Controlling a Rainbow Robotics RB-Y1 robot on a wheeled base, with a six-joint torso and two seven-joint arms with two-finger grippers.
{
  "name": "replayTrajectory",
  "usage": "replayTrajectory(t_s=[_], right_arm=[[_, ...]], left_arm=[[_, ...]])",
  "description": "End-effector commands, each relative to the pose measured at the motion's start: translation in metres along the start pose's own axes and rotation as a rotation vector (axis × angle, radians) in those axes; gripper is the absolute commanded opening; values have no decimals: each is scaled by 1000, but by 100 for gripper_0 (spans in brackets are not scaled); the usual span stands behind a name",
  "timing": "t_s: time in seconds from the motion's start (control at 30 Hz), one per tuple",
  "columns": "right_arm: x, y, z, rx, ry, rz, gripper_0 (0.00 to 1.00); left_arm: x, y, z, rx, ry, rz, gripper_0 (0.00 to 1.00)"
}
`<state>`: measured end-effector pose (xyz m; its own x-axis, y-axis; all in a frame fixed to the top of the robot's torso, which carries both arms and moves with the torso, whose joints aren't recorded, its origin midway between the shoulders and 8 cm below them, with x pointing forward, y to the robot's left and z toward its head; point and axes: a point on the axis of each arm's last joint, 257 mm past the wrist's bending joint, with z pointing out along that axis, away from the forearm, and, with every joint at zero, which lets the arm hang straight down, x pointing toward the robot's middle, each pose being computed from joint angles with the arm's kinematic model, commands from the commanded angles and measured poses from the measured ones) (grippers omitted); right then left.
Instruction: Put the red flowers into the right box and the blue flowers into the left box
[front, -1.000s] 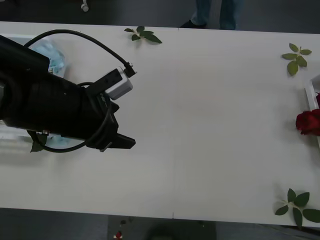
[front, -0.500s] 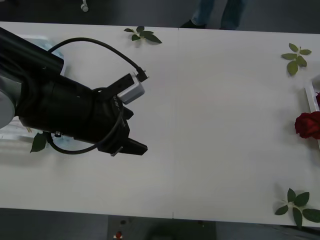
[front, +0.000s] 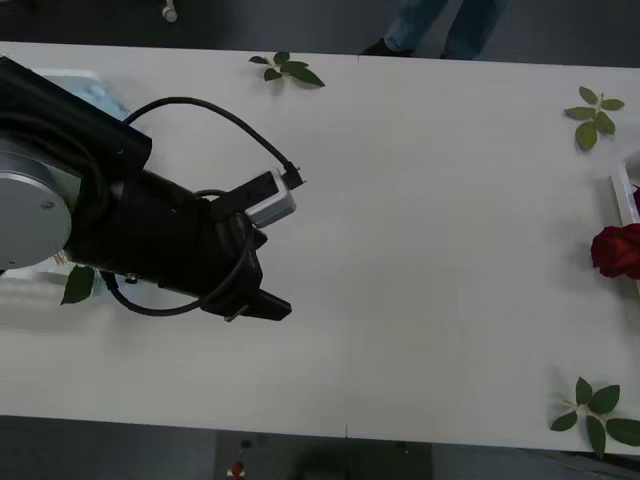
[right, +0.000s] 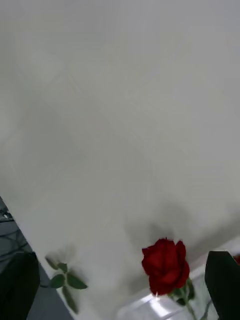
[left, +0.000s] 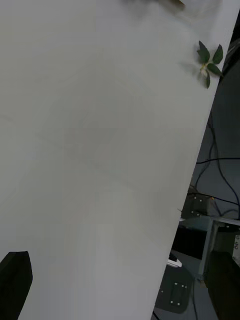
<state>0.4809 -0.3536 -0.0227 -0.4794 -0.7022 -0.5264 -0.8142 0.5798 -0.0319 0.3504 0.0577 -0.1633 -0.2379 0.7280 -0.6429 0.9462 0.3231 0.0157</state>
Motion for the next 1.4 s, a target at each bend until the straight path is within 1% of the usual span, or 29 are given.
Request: replayTrajectory(t_s=[0.03,0.1,0.13,0.17,0.23,0.3,0.43,0.5,0.63,0.77,0.87,1.03,1.17,1.2,1.3,1.33,1.37,1.4], right_arm=[[-41,33,4,11,-150,-94,97],[-59,49,17,-6,-215,-119,97],[-69,60,25,-10,-249,-160,97],[-75,67,33,-3,-272,-203,96],[-81,78,48,2,-306,-232,97],[-83,86,67,9,-346,-246,97],[-74,101,114,11,-404,-254,96],[-63,107,133,1,-411,-212,96],[-30,114,160,-25,-380,-146,97],[-1,101,168,-4,-310,-173,96],[13,91,161,-22,-239,-226,97],[17,82,134,-85,-160,-285,96],[16,81,114,-124,-103,-356,97],[15,82,110,-134,-96,-369,96],[8,90,104,-175,-94,-395,96],[7,91,103,-179,-95,-397,97],[6,94,104,-190,-97,-401,96],[6,95,104,-191,-97,-403,96]], left_arm=[[-2,3,0,-27,21,73,100],[-1,2,1,-25,24,72,100],[-1,1,1,-20,22,70,100],[-1,0,1,-15,21,69,100],[-1,-2,1,-9,20,67,100],[-1,-2,1,-6,20,69,100],[0,-6,1,7,19,77,100],[0,-8,1,15,19,81,100],[1,-15,1,45,21,89,100],[3,-30,-1,104,28,102,100],[5,-42,-3,153,26,130,100],[4,-54,-4,198,12,142,100],[3,-51,-3,187,-4,273,100],[2,-50,-3,182,-12,331,100],[0,-40,-1,141,-34,583,100],[-2,-39,-1,132,-41,634,100],[-3,-33,0,106,-50,745,100],[-4,-32,1,97,-55,786,100]])
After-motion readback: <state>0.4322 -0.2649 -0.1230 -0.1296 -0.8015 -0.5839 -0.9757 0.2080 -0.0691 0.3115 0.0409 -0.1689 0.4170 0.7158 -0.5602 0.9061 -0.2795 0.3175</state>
